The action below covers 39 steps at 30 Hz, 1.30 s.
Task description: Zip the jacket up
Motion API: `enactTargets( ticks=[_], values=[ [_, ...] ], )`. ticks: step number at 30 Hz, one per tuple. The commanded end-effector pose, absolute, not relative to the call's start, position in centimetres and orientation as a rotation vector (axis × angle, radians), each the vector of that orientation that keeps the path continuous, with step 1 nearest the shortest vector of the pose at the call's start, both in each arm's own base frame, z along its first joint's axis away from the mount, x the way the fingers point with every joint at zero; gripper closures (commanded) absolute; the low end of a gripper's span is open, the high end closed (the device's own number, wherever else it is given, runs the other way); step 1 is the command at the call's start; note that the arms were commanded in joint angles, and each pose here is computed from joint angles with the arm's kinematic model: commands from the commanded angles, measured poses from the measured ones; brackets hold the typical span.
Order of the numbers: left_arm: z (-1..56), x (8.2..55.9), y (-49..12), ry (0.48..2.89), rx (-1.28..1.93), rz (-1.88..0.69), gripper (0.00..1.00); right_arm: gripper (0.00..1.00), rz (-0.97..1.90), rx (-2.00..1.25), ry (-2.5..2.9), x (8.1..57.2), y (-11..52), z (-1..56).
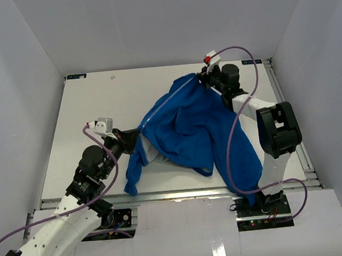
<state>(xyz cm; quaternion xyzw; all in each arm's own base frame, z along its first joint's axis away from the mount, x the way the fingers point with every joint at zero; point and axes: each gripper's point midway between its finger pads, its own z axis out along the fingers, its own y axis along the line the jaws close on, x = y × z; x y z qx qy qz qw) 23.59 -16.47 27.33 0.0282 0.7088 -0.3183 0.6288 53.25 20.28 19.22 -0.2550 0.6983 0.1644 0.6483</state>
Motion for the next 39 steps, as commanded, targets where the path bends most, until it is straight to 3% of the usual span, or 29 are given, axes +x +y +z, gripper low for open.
enactTargets(
  ticks=[1, 8, 17, 39],
  values=[
    [31.8, 24.5, -13.0, 1.407, -0.133, -0.672, 1.0, 0.92, 0.011, -0.309, 1.617, 58.8, 8.8, 20.2],
    [33.6, 25.7, -12.6, 1.362, -0.134, -0.608, 1.0, 0.92, 0.022, -0.464, 1.607, 57.5, 10.2, 17.0],
    [31.0, 26.5, -12.2, 1.372, -0.157, -0.56, 1.0, 0.92, -0.081, -0.627, 1.668, 59.5, 12.1, 12.1],
    [32.8, 25.7, -8.8, 1.31, -0.234, -0.441, 1.0, 0.92, -0.372, -0.417, 1.674, 65.5, 4.6, 14.1]
  ],
)
